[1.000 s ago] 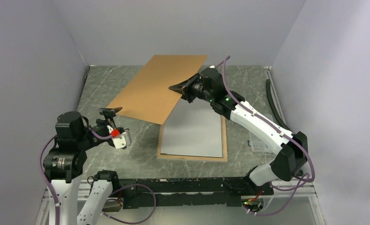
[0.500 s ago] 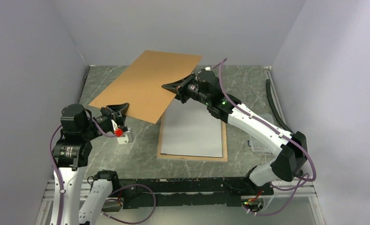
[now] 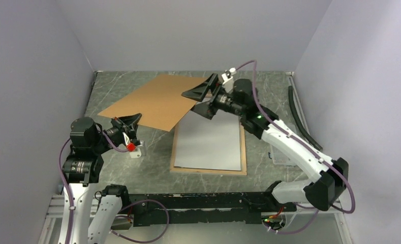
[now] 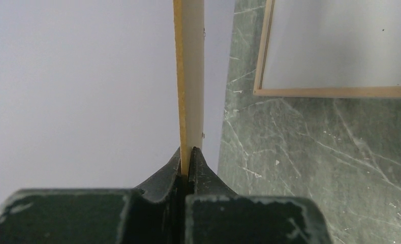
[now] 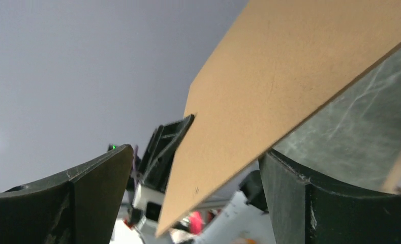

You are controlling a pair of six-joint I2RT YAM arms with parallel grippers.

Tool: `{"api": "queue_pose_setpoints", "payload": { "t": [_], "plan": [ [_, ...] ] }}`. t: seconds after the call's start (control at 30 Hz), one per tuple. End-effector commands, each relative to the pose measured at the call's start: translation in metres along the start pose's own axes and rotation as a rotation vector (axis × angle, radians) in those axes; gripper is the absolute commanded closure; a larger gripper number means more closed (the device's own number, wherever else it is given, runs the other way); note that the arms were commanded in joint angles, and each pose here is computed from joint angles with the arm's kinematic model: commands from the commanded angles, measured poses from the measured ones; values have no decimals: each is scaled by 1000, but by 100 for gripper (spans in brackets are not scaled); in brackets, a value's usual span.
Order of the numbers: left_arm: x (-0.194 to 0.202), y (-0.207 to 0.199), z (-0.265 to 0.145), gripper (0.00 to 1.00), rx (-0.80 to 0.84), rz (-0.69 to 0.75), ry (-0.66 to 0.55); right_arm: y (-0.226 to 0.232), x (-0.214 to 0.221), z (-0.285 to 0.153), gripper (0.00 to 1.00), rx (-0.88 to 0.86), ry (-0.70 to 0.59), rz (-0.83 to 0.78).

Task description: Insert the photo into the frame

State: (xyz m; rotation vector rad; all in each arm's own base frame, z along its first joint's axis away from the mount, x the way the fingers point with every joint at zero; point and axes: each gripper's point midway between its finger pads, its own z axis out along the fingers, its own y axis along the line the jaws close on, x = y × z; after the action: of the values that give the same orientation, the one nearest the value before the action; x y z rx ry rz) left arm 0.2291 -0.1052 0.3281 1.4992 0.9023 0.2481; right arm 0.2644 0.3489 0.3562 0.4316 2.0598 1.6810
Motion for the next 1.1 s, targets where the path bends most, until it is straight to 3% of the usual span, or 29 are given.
{"api": "queue_pose_setpoints", "payload": {
  "t": [0.0,0.1,0.27,0.43,0.6,0.9,1.07],
  "plan": [
    [-27,49,-9,97,-111,126,-55,23,6,-51,1,-159,200,-372],
    [-34,56,-13,97,-104,75,-66,22,5,-80,0,-128,282,-716],
    [-49,46,-18,97,-38,46,-101,-2,-37,-106,0,68,114,-1324],
    [-57,37,-23,97,14,19,-115,6,-31,-115,0,-58,98,-1690],
    [-63,33,-25,97,41,29,-135,22,-18,-111,6,-151,113,-1859],
    [-68,34,-25,97,54,35,-155,-7,27,-77,12,-188,327,-1944],
    [-70,35,-27,97,60,40,-160,-10,19,-55,22,-133,256,-1997]
  ]
}}
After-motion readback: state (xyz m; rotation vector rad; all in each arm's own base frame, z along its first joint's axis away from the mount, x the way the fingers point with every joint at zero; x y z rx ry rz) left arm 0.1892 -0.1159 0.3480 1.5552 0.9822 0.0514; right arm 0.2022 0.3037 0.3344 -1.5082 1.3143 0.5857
